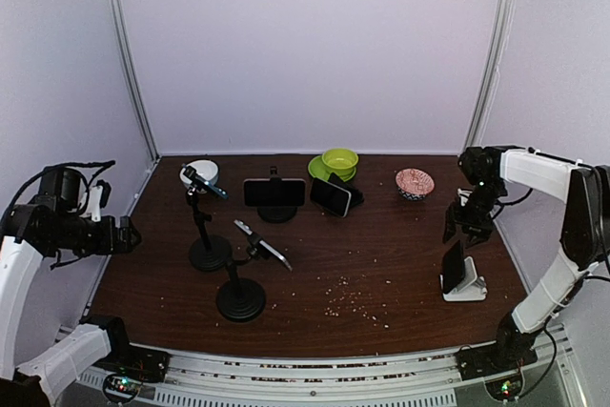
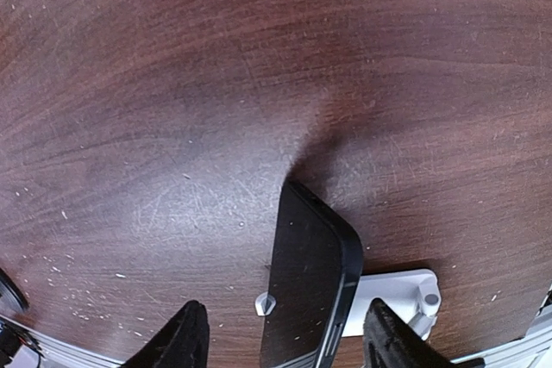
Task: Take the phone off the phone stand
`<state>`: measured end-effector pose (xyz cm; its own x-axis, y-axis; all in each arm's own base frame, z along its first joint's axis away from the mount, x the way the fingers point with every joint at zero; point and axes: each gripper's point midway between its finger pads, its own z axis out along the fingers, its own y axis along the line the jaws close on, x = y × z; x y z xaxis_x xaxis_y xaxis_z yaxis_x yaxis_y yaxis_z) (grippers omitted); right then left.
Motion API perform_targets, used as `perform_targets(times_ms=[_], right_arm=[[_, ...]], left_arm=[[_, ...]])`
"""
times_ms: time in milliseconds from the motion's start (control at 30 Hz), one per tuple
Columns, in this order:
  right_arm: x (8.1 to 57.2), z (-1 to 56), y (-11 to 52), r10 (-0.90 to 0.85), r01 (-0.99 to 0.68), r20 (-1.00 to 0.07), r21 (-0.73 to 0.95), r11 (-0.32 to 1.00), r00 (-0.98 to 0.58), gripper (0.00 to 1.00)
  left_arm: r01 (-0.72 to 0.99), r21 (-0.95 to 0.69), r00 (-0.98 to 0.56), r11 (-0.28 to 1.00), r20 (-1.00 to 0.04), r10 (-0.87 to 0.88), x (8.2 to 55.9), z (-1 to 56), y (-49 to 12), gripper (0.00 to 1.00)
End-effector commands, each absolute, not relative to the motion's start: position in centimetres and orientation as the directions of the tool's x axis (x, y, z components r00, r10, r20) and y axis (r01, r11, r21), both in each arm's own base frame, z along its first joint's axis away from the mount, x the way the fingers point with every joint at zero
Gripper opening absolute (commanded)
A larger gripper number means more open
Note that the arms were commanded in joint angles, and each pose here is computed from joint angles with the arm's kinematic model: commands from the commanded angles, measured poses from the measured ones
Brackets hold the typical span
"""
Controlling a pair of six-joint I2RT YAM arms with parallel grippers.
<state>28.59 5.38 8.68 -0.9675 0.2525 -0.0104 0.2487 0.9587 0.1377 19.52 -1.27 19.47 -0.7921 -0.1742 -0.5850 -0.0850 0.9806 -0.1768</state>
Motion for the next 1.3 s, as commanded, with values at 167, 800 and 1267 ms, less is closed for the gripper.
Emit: perform_targets(times_ms=[167,800,1267], right_arm=[[27.9,6.7,5.1,0.266,0.266,0.022,0.13,0.955,-0.964,0.51],[27.5,5.7,4.1,0.279,0.28,0.033,0.107,0.954,-0.96,0.18],[27.2,7.6,3.5,0.254,0.253,-0.002,0.085,0.964,-0.967,0.0]], left_arm=[[-0.081,-0.187,-0.776,0.979,-0.604,-0.18,20.5,19.7,-1.4,0.98],[-0.08,-0.189,-0.78,0.979,-0.599,-0.18,20.5,19.6,-1.4,0.98],[-0.081,-0.19,-0.778,0.979,-0.602,-0.181,20.5,19.7,-1.4,0.98]])
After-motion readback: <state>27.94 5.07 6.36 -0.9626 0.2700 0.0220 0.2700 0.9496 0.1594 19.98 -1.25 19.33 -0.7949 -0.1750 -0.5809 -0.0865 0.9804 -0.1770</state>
